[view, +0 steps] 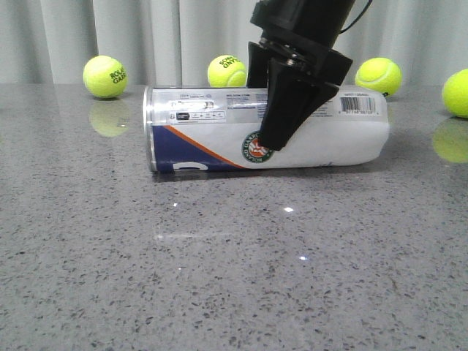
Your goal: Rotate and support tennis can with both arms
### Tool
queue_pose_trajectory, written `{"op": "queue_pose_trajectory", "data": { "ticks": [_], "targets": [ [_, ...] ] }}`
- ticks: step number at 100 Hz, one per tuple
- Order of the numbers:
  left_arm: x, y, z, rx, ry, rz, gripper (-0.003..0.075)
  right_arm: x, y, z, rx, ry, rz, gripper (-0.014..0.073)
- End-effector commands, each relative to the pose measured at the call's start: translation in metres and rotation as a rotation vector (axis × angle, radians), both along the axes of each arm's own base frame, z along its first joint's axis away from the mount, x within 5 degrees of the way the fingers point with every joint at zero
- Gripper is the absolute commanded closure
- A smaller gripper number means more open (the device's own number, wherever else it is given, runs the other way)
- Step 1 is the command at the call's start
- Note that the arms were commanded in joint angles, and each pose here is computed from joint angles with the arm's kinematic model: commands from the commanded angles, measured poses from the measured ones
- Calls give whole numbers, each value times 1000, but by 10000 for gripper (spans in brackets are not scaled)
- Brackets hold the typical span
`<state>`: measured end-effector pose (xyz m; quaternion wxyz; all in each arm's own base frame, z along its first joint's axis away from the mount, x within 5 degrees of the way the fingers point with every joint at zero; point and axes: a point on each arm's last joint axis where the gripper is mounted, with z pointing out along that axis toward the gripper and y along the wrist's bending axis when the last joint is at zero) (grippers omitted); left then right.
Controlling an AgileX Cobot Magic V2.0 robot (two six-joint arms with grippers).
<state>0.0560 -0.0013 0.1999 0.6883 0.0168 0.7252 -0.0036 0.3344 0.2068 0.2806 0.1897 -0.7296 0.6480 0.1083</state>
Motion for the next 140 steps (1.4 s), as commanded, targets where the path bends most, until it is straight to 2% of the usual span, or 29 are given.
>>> {"op": "queue_pose_trajectory", "data": {
  "ticks": [1,5,7,16,40,74,83,88,103,115,132,140],
  "targets": [
    [0,-1,-6,-12,-67,-10,738,-6,-3,26,42,-46,10,58],
    [0,-1,-6,-12,-67,-10,738,-7,-3,26,39,-39,11,-50],
    [0,-1,-6,-12,-67,-10,738,-7,-3,26,39,-39,11,-73],
    [0,-1,-6,-12,-67,-10,738,-7,-3,27,41,-42,10,-38],
    [0,-1,-6,-12,-67,-10,738,-7,-3,34,50,-60,12,-38],
    [0,-1,-6,-12,-67,-10,738,-25,-11,70,60,-71,48,-31],
    [0,-1,-6,-12,-67,-10,738,-33,-15,82,80,-78,4,63],
    [0,-1,-6,-12,-67,-10,738,-38,-18,91,99,-76,-43,176],
    [0,-1,-6,-12,-67,-10,738,-50,-24,109,161,-15,-245,666],
    [0,-1,-6,-12,-67,-10,738,-54,-26,117,212,61,-419,655],
    [0,-1,-6,-12,-67,-10,738,-52,-28,125,378,294,-905,655],
    [0,-1,-6,-12,-67,-10,738,-52,-31,127,419,355,-1028,655]
  ]
}}
